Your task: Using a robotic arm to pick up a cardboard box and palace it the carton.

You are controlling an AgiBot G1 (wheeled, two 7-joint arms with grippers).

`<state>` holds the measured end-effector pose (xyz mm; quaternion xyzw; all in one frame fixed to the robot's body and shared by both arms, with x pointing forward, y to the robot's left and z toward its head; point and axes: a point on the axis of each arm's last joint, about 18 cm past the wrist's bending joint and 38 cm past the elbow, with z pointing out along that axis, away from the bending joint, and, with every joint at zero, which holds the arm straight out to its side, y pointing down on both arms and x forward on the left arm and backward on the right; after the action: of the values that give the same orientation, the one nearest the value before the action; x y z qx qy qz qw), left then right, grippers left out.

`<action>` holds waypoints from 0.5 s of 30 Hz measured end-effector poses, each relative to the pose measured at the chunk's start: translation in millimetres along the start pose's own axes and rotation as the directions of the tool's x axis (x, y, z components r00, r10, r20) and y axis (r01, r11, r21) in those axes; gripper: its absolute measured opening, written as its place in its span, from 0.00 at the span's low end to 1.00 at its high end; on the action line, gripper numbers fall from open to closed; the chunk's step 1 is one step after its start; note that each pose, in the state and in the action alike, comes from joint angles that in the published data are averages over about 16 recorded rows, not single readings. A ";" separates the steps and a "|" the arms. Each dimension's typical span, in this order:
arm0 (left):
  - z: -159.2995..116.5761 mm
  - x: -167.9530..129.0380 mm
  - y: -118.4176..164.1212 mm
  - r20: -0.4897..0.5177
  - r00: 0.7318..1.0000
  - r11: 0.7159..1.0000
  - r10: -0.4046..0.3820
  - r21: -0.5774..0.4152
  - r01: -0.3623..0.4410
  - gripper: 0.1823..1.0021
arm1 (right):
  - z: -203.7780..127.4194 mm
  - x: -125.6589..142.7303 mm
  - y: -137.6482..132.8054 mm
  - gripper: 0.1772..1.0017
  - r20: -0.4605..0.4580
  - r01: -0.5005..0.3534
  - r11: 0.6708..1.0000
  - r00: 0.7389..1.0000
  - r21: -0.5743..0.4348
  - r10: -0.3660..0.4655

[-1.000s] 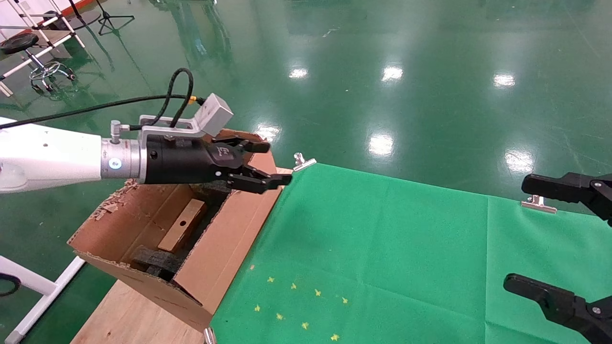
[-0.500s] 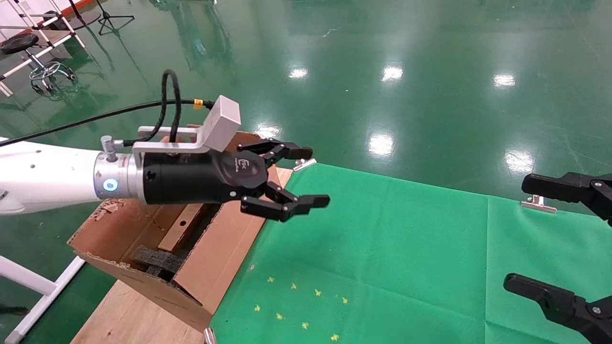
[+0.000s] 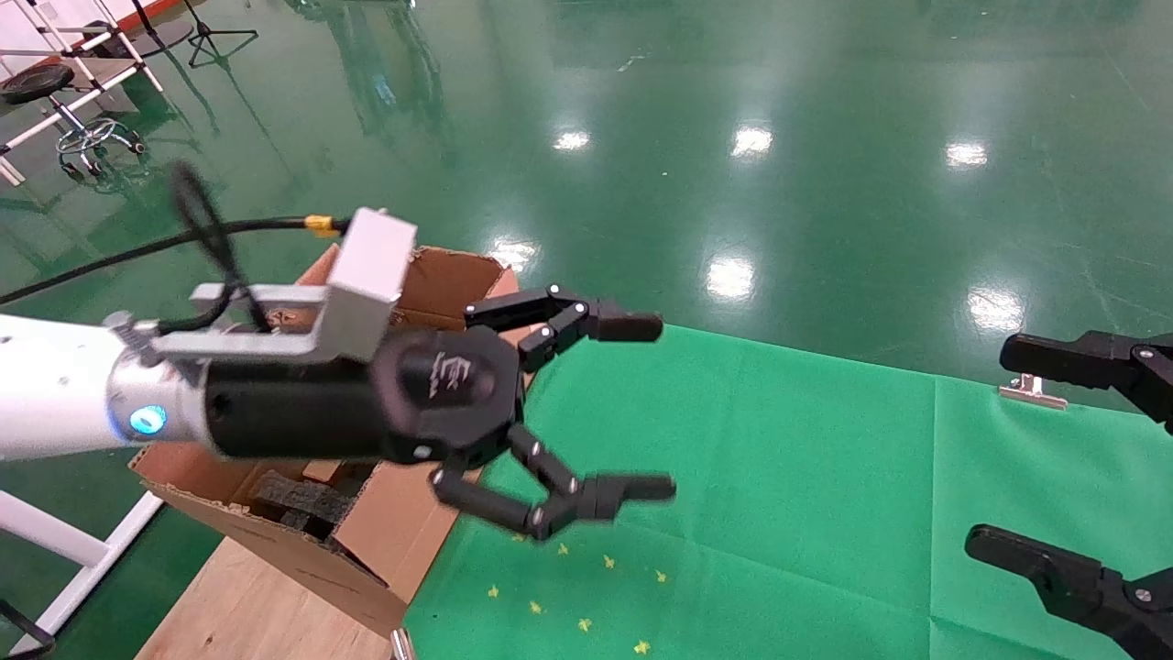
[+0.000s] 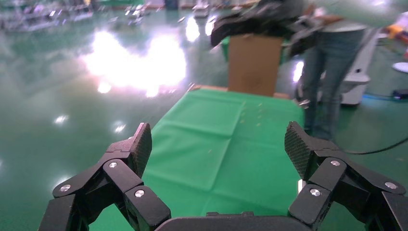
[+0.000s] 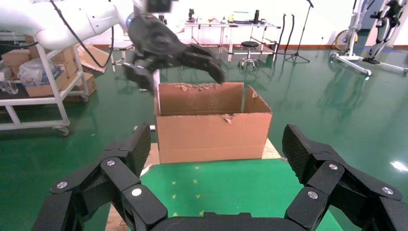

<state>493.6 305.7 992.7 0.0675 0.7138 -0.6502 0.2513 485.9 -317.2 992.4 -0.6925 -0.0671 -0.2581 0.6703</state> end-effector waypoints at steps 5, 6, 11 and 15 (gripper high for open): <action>0.5 15.4 -7.2 -0.044 0.999 0.999 0.031 0.038 -0.030 1.00 | 0.0 0.0 0.0 1.00 0.000 0.000 1.000 1.000 0.000 0.000; 0.5 17.5 -8.1 -0.049 0.998 0.999 0.036 0.043 -0.033 1.00 | 0.0 0.0 0.0 1.00 0.000 0.000 1.000 1.000 0.000 0.000; 0.4 22.9 -10.6 -0.064 0.997 0.997 0.047 0.057 -0.043 1.00 | 0.0 0.1 0.1 1.00 0.000 0.000 1.000 1.000 0.000 0.000; 0.3 23.2 -10.7 -0.065 0.997 0.997 0.047 0.057 -0.043 1.00 | -0.1 0.1 0.1 1.00 0.000 0.000 1.000 1.000 0.000 0.000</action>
<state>469.1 298.5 991.9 0.1121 0.7015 -0.6615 0.2403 485.9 -317.3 992.3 -0.6924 -0.0669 -0.2581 0.6704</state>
